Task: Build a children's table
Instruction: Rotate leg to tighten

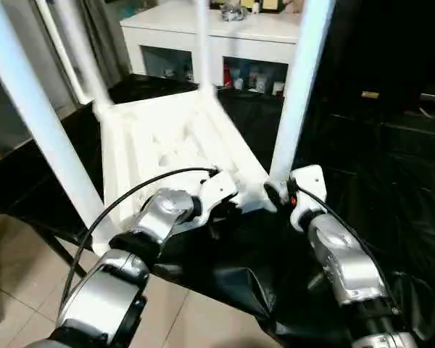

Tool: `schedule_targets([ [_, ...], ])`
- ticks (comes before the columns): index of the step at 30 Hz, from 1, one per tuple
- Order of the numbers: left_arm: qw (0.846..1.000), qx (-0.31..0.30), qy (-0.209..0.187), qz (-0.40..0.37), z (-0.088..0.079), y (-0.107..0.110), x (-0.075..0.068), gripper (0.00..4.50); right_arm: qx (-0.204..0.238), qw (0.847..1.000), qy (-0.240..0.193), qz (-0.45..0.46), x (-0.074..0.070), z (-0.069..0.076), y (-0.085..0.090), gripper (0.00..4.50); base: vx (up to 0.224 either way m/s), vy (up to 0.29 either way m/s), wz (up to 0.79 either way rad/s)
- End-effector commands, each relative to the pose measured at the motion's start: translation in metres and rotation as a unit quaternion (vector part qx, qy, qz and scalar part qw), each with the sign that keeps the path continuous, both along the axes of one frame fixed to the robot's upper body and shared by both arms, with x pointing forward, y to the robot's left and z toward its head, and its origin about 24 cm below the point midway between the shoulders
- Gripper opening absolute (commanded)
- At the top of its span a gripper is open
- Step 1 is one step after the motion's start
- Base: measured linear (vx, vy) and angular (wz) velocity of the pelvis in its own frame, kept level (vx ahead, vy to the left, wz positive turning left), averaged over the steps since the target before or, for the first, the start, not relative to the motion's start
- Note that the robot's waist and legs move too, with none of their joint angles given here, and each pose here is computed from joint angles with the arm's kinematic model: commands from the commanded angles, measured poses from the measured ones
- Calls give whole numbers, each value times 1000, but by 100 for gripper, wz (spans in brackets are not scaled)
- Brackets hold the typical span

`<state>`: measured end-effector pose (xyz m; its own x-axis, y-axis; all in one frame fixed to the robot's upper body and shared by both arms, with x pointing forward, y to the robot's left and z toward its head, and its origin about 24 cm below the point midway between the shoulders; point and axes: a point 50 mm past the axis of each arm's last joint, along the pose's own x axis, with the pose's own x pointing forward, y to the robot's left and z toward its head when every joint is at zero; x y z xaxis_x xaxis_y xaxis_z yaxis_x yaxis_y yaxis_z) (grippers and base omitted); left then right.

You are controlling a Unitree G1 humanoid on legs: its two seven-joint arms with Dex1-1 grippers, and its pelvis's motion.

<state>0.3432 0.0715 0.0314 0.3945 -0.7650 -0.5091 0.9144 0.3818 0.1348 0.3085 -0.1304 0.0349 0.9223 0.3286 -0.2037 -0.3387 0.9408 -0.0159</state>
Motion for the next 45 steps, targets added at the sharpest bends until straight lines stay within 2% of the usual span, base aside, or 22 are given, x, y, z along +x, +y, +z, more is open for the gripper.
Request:
schedule_targets([
  [1, 1000, -25, 3, 2, -2, -7, -3, 0, 32, 996, 31, 72, -9, -10, 27, 317, 0, 0, 0],
  [4, 1000, -19, 9, -8, -3, 0, -4, 0, 27, 995, 17, 91, -7, -4, 17, 347, 0, 0, 0],
  [5, 1000, -19, 8, -13, -3, 2, -4, 0, 17, 995, 13, 102, -7, -2, 14, 354, 0, 0, 0],
  [6, 999, -27, 9, -35, -3, 7, -7, 0, -24, 988, 5, 155, -9, 2, 5, 367, 0, 0, 0],
  [7, 999, -28, 9, -36, -3, 7, -7, 0, -25, 987, 5, 156, -9, 2, 4, 367, 0, 0, 0],
  [12, 995, -33, 26, -92, -4, 26, -16, 0, -89, 953, -1, 290, -25, 15, -21, 367, 0, 0, 0],
  [14, 995, -27, 34, -95, -4, 33, -17, 0, -96, 945, 4, 312, -28, 17, -27, 367, 0, 0, 0],
  [17, 990, -44, 42, -125, 1, 41, -22, 0, -77, 944, 4, 319, -26, 21, -34, 367, 0, 0, 0],
  [21, 983, -59, 53, -166, 7, 48, -29, 0, -81, 933, 19, 349, -26, 20, -33, 367, 13, 4, 0],
  [24, 983, -48, 50, -168, 7, 50, -29, 0, -86, 934, 21, 346, -24, 17, -33, 367, 0, 0, 0],
  [28, 984, -49, 51, -164, 7, 50, -29, 0, -72, 936, 21, 345, -21, 15, -30, 367, 0, 0, 0],
  [30, 984, -51, 53, -165, 8, 49, -30, 0, -63, 936, 20, 345, -20, 16, -29, 343, 0, 0, 0],
  [32, 983, -52, 52, -166, 8, 49, -30, 0, -53, 938, 19, 343, -19, 17, -28, 343, 0, 0, 0],
  [33, 983, -52, 52, -167, 9, 49, -30, 0, -48, 938, 19, 343, -19, 18, -28, 323, 0, 0, 0],
  [38, 983, -50, 58, -169, 8, 50, -31, 0, -46, 938, 19, 343, -19, 17, -30, 282, 0, 0, 0],
  [41, 983, -48, 60, -168, 8, 51, -31, 0, -42, 939, 19, 340, -20, 17, -30, 274, 0, 0, 0],
  [45, 988, -35, 49, -142, 4, 50, -29, 0, -31, 955, 13, 295, -18, 10, -28, 270, 0, 0, 0],
])
